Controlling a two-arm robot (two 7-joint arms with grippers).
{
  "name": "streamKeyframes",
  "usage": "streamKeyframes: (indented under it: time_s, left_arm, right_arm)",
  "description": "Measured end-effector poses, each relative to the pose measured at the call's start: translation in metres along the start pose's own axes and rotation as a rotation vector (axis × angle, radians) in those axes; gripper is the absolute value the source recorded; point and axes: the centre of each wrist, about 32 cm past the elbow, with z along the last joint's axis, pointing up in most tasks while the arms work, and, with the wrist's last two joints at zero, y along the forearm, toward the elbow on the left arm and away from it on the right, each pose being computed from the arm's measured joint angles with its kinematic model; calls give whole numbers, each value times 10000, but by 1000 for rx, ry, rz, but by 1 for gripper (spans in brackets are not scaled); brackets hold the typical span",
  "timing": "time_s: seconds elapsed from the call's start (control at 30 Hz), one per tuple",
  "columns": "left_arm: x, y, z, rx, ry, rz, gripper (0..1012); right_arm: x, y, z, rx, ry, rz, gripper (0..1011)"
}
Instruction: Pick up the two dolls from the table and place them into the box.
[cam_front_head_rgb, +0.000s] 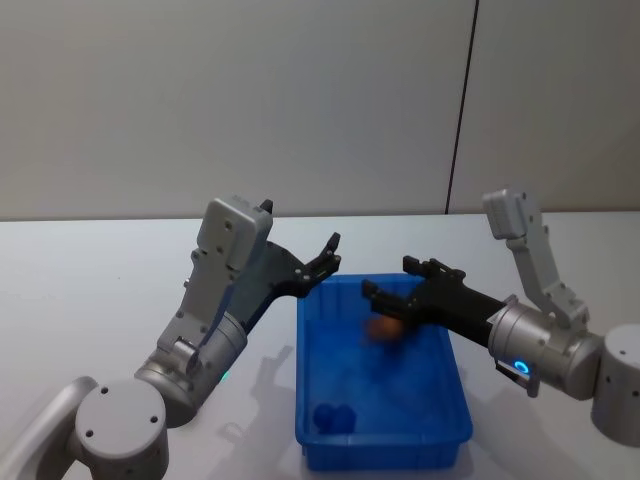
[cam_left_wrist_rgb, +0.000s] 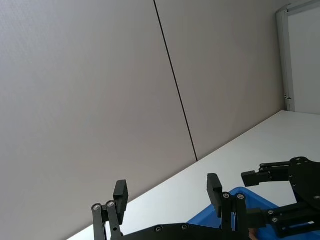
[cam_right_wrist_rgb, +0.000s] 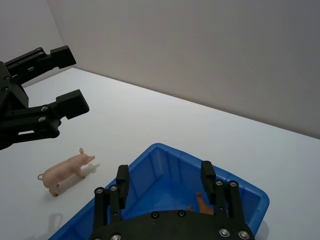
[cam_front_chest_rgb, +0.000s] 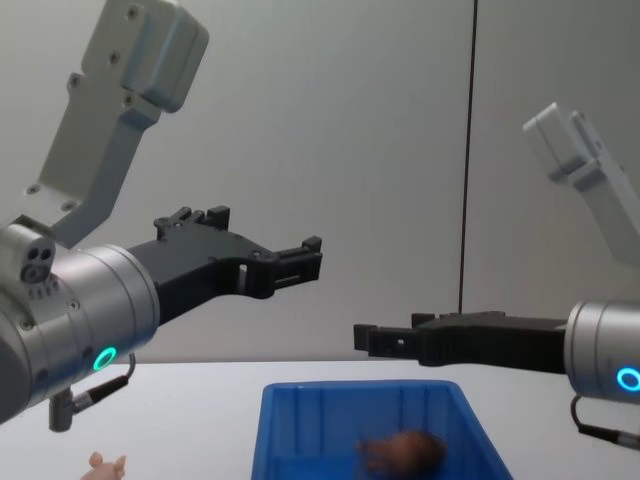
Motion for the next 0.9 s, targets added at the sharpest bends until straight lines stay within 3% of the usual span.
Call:
streamKeyframes:
  time_s: [0.23, 0.57, 0.9]
  left_arm:
    - [0, 0, 0, 0, 0, 0, 1001]
    - [0, 0, 0, 0, 0, 0, 1001]
    - [0, 0, 0, 0, 0, 0, 1001]
  right_arm:
    - [10, -70, -3, 40, -23, -4, 998]
    - [93, -308, -1, 91, -43, -46, 1001]
    - [266, -678, -14, 108, -52, -107, 1001]
